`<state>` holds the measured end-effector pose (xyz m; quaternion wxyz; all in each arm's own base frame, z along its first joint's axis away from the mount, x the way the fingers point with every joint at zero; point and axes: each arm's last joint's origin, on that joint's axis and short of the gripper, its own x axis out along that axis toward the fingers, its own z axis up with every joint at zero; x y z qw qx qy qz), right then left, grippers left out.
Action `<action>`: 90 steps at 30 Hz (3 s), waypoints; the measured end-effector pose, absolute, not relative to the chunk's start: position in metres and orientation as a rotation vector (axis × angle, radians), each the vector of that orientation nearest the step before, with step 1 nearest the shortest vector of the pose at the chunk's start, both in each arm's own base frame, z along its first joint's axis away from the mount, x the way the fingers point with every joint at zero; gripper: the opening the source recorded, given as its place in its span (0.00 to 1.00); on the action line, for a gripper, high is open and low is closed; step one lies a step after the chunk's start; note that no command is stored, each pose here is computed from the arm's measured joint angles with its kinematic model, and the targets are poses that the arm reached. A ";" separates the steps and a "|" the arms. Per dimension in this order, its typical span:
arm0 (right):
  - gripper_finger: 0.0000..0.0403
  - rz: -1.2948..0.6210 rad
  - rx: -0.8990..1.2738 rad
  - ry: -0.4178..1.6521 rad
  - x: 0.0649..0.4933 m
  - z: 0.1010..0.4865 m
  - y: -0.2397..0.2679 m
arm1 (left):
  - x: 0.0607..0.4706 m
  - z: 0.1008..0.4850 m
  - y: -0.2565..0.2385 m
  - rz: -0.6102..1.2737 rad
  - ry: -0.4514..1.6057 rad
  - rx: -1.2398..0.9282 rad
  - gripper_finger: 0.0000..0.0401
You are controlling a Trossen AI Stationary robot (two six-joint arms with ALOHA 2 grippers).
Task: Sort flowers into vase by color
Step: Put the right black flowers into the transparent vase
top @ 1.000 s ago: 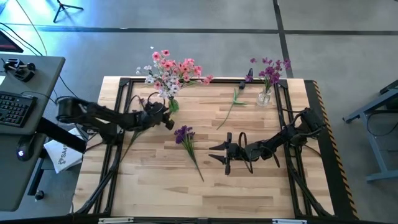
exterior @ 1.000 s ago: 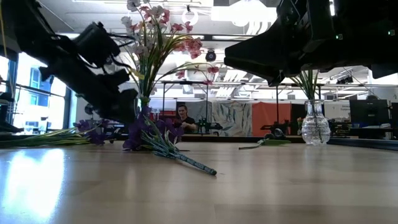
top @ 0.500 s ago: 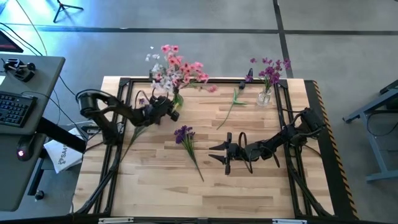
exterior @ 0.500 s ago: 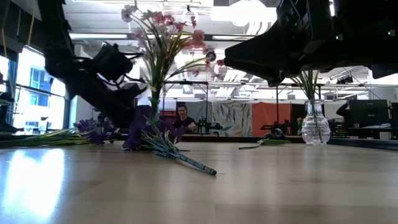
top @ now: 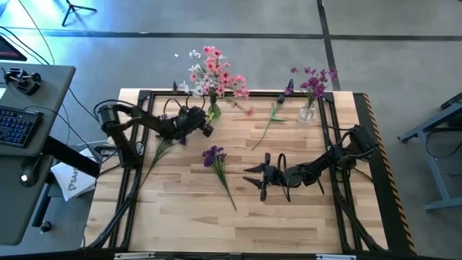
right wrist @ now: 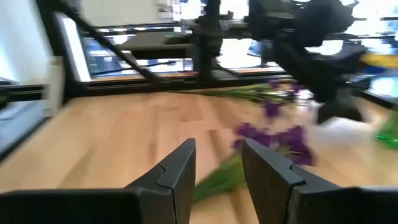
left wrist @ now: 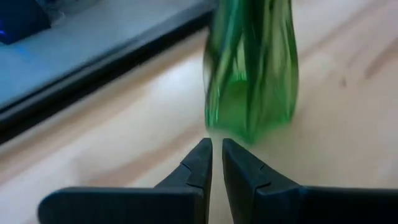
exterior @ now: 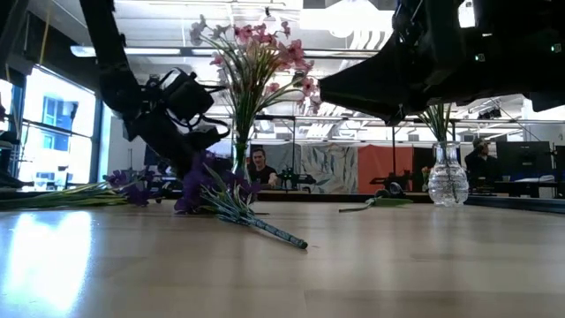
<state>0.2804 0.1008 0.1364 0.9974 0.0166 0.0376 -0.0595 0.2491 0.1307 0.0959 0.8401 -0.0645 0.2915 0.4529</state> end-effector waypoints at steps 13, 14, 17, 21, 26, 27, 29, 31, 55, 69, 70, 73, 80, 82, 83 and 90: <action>0.31 -0.405 0.168 0.298 0.221 0.197 0.082 | 0.239 0.135 0.040 0.746 0.757 -0.192 0.06; 0.31 -0.423 0.204 0.313 0.214 0.200 0.077 | 0.241 0.137 0.031 0.713 0.742 -0.195 0.06; 0.31 -0.484 0.294 0.376 0.199 0.204 0.062 | 0.244 0.137 0.003 0.623 0.718 -0.194 0.06; 0.31 -0.533 0.379 0.469 0.197 0.196 0.047 | 0.247 0.133 -0.030 0.570 0.671 -0.185 0.06; 0.31 -0.610 0.422 0.546 0.215 0.176 0.025 | 0.249 0.124 -0.060 0.567 0.582 -0.189 0.06; 0.31 -0.623 0.435 0.565 0.219 0.170 0.020 | 0.249 0.121 -0.065 0.579 0.563 -0.191 0.06; 0.31 -0.641 0.457 0.613 0.228 0.157 0.010 | 0.249 0.116 -0.073 0.599 0.523 -0.193 0.06; 0.31 -0.675 0.467 0.645 0.234 0.144 -0.001 | 0.250 0.110 -0.078 0.608 0.508 -0.183 0.06; 0.31 -0.692 0.504 0.813 0.243 0.103 -0.050 | 0.246 0.109 -0.102 0.545 0.451 -0.139 0.06; 0.36 -0.803 0.361 0.621 0.218 0.160 -0.015 | 0.248 0.111 -0.102 0.548 0.424 -0.152 0.06; 0.39 -0.814 0.353 0.589 0.222 0.161 -0.020 | 0.248 0.112 -0.102 0.547 0.421 -0.152 0.06; 0.51 -0.876 0.380 0.540 0.230 0.155 -0.040 | 0.248 0.112 -0.102 0.546 0.422 -0.143 0.06; 0.68 -1.104 0.475 0.475 0.236 0.126 -0.088 | 0.248 0.112 -0.102 0.546 0.424 -0.140 0.06; 0.68 -1.131 0.487 0.508 0.239 0.119 -0.098 | 0.248 0.112 -0.102 0.546 0.425 -0.140 0.06; 0.66 -1.146 0.488 0.522 0.241 0.117 -0.103 | 0.248 0.112 -0.102 0.546 0.425 -0.140 0.06; 0.54 -1.155 0.512 0.588 0.264 0.104 -0.129 | 0.248 0.112 -0.102 0.546 0.424 -0.143 0.06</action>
